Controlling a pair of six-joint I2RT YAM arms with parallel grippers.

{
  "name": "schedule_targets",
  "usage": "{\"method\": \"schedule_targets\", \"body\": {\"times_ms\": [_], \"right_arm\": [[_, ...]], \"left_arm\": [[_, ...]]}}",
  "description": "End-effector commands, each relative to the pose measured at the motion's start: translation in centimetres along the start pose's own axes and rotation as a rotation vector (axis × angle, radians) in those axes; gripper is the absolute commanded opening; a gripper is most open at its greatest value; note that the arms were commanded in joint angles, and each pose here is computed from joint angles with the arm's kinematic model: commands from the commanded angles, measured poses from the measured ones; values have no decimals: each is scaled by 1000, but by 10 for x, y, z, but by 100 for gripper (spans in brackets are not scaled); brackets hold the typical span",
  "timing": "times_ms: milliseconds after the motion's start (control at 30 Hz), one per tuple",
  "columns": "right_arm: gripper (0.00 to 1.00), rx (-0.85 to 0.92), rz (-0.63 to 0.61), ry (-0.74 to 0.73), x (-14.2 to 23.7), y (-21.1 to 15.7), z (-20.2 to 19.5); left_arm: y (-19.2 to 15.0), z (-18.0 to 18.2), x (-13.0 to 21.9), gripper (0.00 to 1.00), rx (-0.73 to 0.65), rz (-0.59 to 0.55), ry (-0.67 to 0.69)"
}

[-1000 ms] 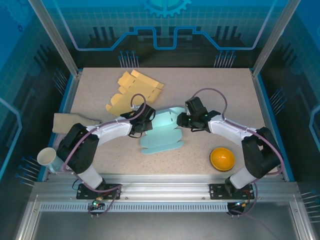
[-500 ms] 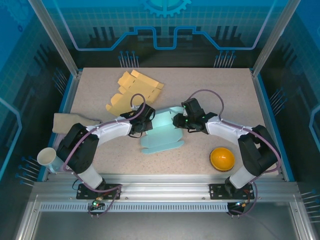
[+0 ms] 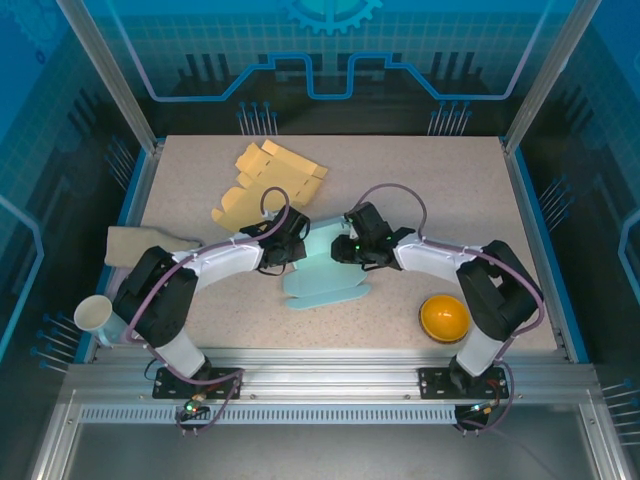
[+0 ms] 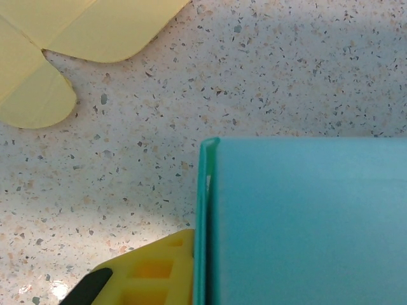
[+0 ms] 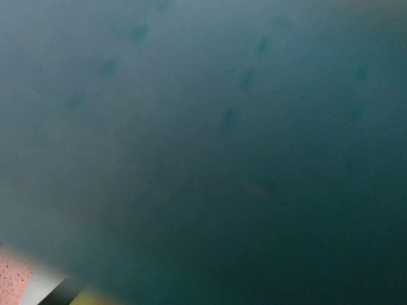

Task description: Fold the paper box

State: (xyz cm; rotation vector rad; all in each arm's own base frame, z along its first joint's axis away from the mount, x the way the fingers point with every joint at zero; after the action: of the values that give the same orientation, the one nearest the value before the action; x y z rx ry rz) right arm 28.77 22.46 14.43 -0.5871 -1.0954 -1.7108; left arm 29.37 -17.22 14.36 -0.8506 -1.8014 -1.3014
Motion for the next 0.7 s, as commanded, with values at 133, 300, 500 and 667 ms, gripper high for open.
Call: {"method": "schedule_targets", "body": {"times_ms": [133,300,500,667], "right_arm": [[30,91,-93,6,54,22,6],[33,219,-173,-46,111,44,-16],[35,617,-285,-169,131,53,-52],[36,1052,-292,-7,113,32,-61]], "left_arm": [[2,4,-4,14,-46,-8,60],[2,7,-4,14,-125,-29,85],[8,1,6,13,-209,-79,-2],[10,0,16,13,-263,-164,-74]]}}
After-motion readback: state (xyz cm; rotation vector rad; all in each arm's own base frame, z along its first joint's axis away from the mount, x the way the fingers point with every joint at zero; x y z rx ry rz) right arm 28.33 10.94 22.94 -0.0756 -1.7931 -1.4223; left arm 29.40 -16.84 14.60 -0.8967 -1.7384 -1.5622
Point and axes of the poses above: each hand's point on the last joint's axis, 136 mm out from that joint toward the fingers, its own x axis back along the fingers, its own z axis along the line the jaws close on, y = z × x, the point moved 10 cm from there along x, back along the fingers, and after that the axes turned 3 degrees about -x, right-handed, at the moved point
